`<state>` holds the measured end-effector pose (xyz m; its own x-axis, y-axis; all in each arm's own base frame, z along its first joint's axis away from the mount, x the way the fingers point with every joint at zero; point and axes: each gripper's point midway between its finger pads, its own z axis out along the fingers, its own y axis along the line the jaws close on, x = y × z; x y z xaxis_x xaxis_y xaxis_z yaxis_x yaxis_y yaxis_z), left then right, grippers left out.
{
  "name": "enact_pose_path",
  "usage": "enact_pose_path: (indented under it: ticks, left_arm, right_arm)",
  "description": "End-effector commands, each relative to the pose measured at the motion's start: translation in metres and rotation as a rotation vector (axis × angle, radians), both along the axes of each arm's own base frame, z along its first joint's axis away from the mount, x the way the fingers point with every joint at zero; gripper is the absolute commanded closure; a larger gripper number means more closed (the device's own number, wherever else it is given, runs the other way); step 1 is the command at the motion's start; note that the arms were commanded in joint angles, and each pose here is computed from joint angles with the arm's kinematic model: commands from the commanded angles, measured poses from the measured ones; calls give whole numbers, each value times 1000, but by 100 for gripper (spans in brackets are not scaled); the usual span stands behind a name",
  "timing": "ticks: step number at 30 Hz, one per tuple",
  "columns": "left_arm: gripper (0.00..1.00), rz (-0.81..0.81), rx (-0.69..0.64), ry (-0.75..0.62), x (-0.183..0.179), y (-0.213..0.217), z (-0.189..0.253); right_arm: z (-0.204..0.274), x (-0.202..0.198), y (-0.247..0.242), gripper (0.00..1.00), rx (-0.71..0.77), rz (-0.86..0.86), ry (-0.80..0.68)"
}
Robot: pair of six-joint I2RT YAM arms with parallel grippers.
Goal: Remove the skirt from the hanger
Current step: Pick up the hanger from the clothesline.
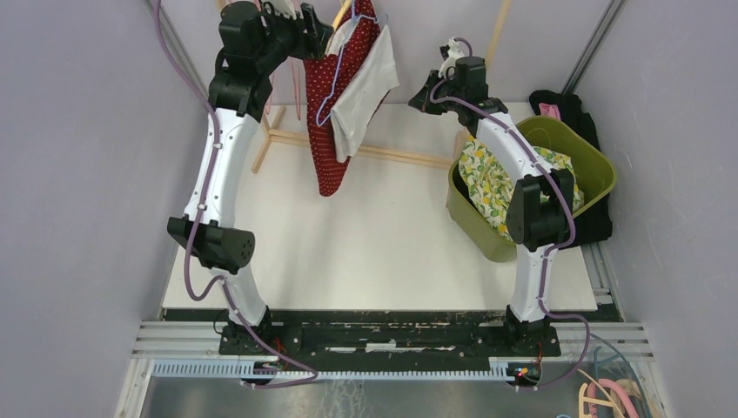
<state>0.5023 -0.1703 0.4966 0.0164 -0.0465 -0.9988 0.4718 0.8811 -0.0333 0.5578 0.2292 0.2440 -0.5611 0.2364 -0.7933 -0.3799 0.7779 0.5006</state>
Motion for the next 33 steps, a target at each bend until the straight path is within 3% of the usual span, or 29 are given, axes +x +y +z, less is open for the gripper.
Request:
enact_pose_path:
  ticks: [1, 8, 17, 27, 33]
  left_arm:
    - [32, -78, -84, -56, -10, -15, 31]
    - [32, -94, -77, -10, 2, -25, 10]
    - [32, -107, -76, -36, -5, -28, 20]
    - [33, 32, -10, 54, 36, -22, -34]
    - [52, 109, 8, 30, 52, -17, -36]
  right_arm:
    - [58, -5, -3, 98, 37, 7, -135]
    - [54, -4, -4, 98, 35, 2, -130]
    - [52, -1, -5, 98, 30, -8, -129]
    - [53, -2, -6, 98, 32, -10, -129]
    - [55, -4, -7, 98, 27, -10, -132]
